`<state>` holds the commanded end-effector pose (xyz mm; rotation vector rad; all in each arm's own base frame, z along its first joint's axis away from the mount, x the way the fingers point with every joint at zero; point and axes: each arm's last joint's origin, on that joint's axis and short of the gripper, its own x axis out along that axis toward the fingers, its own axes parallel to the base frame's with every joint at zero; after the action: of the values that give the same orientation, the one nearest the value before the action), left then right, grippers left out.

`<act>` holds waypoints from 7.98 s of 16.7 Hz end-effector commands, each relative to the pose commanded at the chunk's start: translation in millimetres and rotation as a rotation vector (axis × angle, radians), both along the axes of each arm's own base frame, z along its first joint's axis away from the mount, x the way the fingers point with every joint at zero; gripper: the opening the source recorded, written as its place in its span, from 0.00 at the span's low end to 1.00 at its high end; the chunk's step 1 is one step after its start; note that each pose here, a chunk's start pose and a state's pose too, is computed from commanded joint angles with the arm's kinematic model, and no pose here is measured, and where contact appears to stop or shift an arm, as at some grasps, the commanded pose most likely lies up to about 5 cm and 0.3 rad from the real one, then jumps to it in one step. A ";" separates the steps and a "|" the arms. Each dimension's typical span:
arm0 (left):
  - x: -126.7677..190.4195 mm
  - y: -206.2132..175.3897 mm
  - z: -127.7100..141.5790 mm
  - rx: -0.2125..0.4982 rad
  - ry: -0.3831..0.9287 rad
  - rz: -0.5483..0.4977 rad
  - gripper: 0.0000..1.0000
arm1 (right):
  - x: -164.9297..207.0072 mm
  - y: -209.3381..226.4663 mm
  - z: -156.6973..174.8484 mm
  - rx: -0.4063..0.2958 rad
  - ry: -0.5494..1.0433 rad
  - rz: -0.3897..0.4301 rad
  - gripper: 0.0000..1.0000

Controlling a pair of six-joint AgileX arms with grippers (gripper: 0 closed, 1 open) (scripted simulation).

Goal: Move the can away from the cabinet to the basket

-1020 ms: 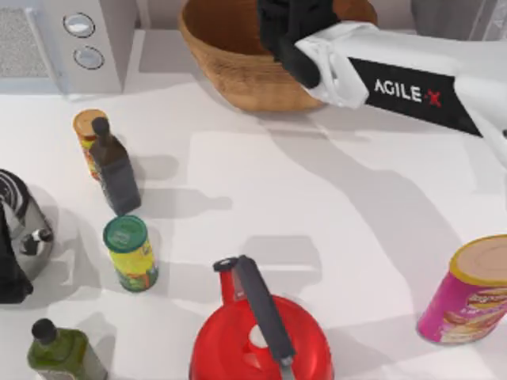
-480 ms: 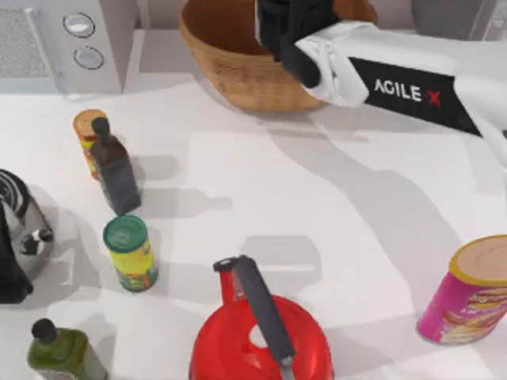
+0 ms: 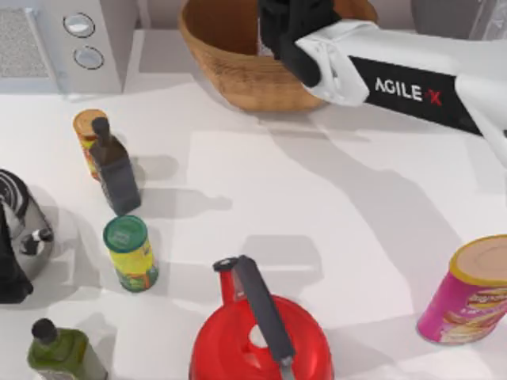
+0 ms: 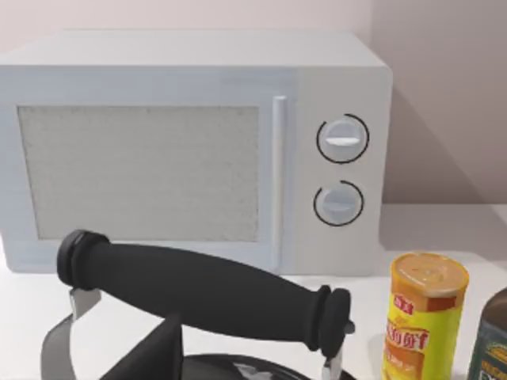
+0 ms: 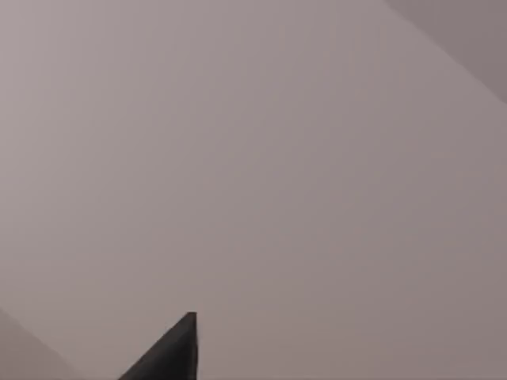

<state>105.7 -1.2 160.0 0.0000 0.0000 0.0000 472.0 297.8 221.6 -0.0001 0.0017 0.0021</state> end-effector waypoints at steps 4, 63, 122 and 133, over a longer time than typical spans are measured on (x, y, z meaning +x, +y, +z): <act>0.0 0.0 0.0 0.000 0.000 0.000 1.00 | 0.0 0.0 0.0 0.000 0.000 0.000 1.00; 0.0 0.0 0.0 0.000 0.000 0.000 1.00 | -366.1 -298.8 -61.2 0.000 -0.001 -0.001 1.00; 0.0 0.0 0.0 0.000 0.000 0.000 1.00 | -292.7 -548.0 212.3 0.040 0.022 0.005 1.00; 0.0 0.0 0.0 0.000 0.000 0.000 1.00 | -318.0 -498.8 288.5 0.001 0.000 0.000 1.00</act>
<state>105.7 -1.2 160.0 0.0000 0.0000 0.0000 154.0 -200.9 510.0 0.0010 0.0018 0.0021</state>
